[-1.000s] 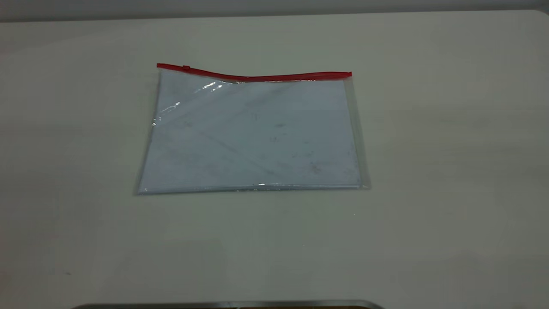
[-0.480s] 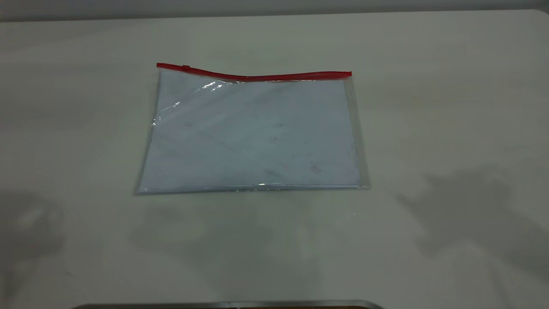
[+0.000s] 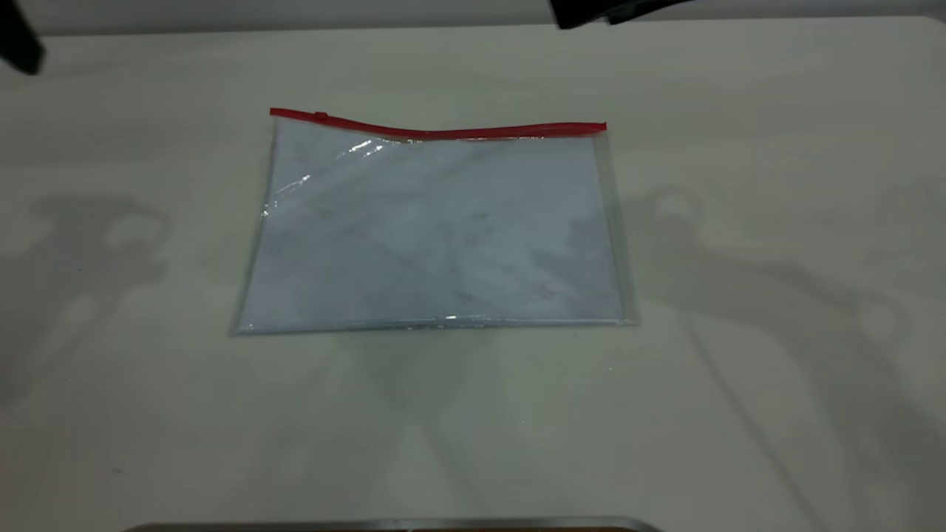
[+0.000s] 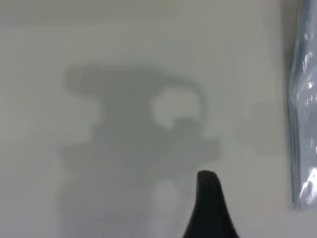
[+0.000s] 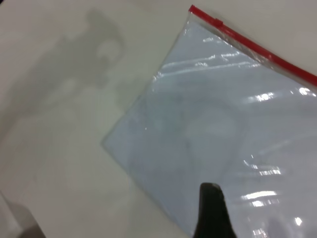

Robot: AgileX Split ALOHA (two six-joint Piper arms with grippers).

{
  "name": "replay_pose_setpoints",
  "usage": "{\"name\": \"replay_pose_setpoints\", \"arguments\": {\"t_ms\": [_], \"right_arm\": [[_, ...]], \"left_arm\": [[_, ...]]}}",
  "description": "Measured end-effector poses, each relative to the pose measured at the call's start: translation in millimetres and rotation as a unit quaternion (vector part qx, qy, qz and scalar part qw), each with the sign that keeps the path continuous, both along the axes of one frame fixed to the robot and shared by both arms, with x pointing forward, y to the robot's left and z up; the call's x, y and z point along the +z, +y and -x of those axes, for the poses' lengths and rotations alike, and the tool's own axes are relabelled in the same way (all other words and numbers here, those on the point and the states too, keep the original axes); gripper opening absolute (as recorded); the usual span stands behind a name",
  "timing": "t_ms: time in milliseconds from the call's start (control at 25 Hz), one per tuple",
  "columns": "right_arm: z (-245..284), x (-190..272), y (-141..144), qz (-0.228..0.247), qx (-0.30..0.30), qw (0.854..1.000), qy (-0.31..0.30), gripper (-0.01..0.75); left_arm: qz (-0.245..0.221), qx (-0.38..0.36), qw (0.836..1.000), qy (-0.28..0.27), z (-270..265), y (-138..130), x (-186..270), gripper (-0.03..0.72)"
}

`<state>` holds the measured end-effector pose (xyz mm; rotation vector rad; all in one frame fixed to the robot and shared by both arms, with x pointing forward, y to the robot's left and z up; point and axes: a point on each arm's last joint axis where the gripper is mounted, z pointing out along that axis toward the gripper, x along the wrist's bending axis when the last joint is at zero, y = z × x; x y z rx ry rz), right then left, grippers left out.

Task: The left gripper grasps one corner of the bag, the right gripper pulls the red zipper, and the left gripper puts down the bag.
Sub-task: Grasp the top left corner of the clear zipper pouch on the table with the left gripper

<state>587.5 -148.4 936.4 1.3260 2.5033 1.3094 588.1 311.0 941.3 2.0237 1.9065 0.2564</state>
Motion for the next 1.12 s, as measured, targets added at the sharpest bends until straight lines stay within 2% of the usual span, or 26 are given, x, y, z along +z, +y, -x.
{"name": "replay_pose_setpoints", "arguments": {"t_ms": [280,560,880,1120], "right_arm": [[-30,-17,12,-0.022,0.004,1.000,0.011,0.561],[-32,-26,13,-0.023,0.001,1.000,0.022,0.561],[-33,-25,13,-0.024,0.000,0.999,0.021,0.561],[-33,-25,13,-0.024,0.000,0.999,0.021,0.561]], "left_arm": [[0.076,-0.071,0.994,0.025,-69,-12,-66,0.590],[0.184,-0.128,0.974,0.027,-112,-29,-128,0.590],[0.220,-0.148,0.964,0.035,-122,-45,-171,0.590],[0.229,-0.184,0.955,0.027,-120,-68,-175,0.564]]}}
